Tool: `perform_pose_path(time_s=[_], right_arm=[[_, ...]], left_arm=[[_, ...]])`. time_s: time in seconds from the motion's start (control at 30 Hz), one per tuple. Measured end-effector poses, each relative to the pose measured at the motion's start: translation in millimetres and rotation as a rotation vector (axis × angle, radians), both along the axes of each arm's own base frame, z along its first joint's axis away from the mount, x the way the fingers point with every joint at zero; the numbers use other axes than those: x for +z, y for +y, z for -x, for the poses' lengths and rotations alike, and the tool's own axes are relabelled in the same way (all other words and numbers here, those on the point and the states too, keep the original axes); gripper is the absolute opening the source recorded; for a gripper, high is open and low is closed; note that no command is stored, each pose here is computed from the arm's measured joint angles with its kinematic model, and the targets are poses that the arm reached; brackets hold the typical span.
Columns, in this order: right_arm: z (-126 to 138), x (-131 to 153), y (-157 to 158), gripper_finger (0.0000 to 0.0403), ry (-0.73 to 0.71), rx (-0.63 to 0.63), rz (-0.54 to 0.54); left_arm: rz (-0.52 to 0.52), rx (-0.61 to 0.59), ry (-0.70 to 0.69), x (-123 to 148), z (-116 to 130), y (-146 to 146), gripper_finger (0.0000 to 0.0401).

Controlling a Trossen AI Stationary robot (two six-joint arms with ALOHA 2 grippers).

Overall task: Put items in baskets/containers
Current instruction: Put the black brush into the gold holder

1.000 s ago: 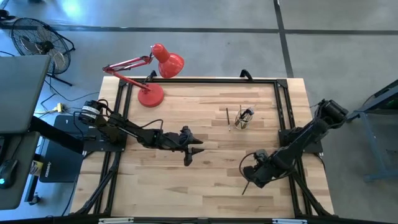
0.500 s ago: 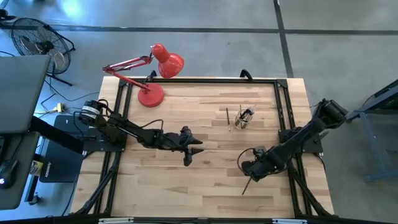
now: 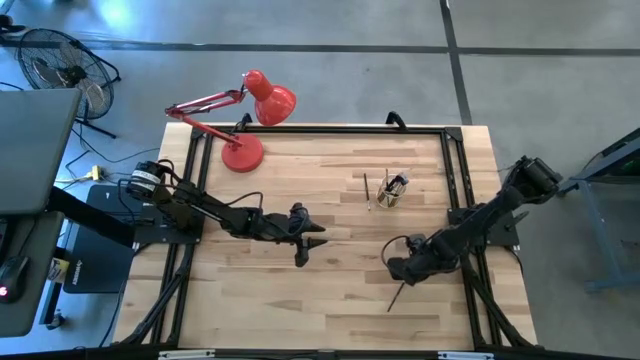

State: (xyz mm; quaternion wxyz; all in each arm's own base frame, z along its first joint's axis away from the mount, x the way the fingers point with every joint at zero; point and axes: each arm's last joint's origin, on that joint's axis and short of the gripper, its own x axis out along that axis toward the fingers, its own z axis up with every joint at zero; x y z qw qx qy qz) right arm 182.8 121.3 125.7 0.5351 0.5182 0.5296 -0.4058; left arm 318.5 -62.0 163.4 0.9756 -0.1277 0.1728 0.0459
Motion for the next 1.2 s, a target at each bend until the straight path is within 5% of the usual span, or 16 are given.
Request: perform_pose_path(time_s=[0.43,0.6,0.9,1.2], right_arm=[[-11,7,-5,0.0094,-0.059,0.162,0.098],[-17,15,-9,0.0094,-0.099,0.193,0.249],[-22,18,-15,0.0094,-0.074,0.306,0.182],[-27,20,-26,0.0094,-0.092,0.467,0.241]], left_arm=[[0.000,0.006,0.000,0,0,2,0.0174],[-0.001,0.008,0.000,0,0,2,0.0174],[0.000,0.009,-0.004,1,-1,2,0.0174],[0.000,0.009,-0.004,1,-1,2,0.0174]])
